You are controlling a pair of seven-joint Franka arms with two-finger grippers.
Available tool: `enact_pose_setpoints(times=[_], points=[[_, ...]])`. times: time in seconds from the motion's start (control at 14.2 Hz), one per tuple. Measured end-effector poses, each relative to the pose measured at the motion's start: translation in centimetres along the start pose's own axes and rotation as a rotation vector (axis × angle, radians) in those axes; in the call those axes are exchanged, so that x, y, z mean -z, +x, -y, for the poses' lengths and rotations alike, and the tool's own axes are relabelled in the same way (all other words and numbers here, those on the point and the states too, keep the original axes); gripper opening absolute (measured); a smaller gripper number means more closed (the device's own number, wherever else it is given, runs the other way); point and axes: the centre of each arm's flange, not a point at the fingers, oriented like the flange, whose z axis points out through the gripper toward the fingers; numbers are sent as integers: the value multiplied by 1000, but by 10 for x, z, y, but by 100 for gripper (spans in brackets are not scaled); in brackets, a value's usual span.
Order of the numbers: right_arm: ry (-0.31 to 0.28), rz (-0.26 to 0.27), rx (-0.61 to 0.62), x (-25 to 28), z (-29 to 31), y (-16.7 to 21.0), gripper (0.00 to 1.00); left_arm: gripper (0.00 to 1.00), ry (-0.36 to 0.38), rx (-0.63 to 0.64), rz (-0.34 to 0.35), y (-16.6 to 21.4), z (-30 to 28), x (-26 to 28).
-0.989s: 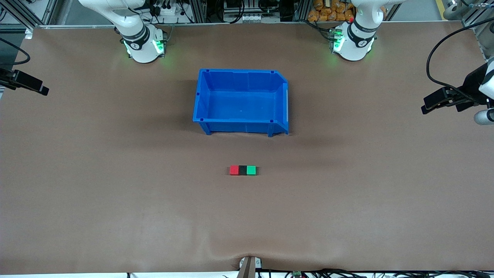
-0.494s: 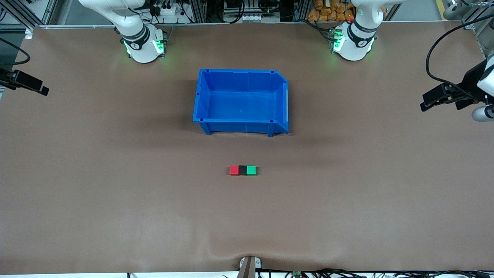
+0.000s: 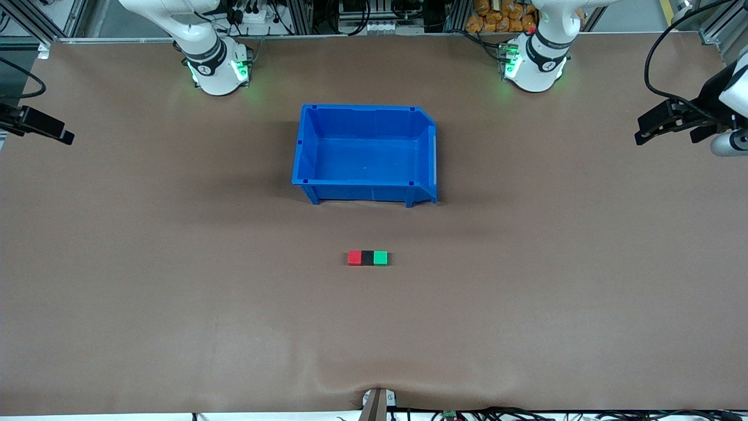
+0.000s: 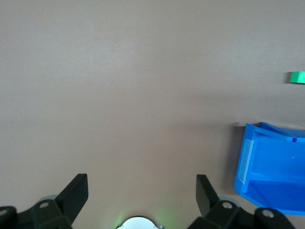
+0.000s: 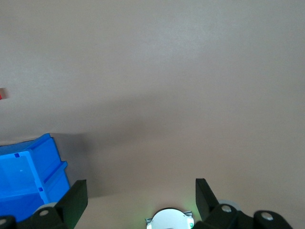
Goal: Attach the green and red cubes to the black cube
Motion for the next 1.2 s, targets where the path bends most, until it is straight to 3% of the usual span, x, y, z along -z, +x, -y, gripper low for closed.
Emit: enact_pose_setpoints(times=[1.2], points=[[4, 5, 2, -3, 2, 2, 100, 100, 3, 20, 6, -6, 11, 5]])
